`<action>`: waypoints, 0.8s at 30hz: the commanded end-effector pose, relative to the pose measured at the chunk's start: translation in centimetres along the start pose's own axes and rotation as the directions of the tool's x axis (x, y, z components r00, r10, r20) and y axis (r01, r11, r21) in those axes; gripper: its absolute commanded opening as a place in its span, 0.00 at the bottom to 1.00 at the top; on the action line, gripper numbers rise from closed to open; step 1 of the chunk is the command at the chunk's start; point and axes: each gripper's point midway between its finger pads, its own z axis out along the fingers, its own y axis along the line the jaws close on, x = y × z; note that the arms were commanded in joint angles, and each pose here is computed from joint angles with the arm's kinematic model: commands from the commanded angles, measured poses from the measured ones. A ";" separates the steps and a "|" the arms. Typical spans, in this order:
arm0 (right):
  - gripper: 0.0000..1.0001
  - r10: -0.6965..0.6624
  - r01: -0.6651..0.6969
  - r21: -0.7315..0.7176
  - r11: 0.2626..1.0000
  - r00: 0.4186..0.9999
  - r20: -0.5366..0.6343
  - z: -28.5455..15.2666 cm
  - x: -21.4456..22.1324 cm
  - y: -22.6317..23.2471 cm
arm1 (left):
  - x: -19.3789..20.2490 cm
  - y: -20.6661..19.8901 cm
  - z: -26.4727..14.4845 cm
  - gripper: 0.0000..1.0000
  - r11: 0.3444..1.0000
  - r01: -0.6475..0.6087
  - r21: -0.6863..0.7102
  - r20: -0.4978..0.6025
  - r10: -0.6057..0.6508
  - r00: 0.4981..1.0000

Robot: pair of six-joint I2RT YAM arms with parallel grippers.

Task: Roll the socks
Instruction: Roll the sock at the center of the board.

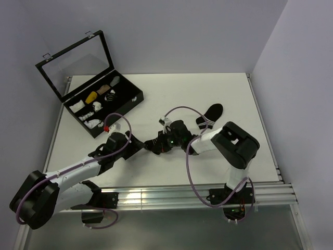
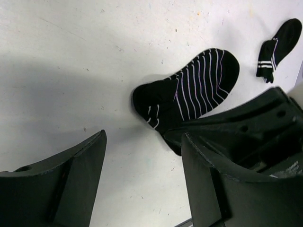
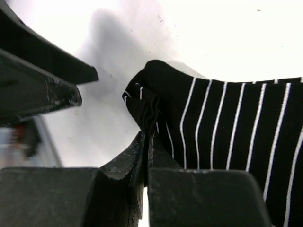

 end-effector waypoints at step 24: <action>0.00 0.395 -0.414 -0.129 0.901 0.906 -0.154 0.5 1.3 -2.3 | 2.2 0.3 3.9 0.56 0.998 -0.066 -0.007 -0.113 0.065 0.991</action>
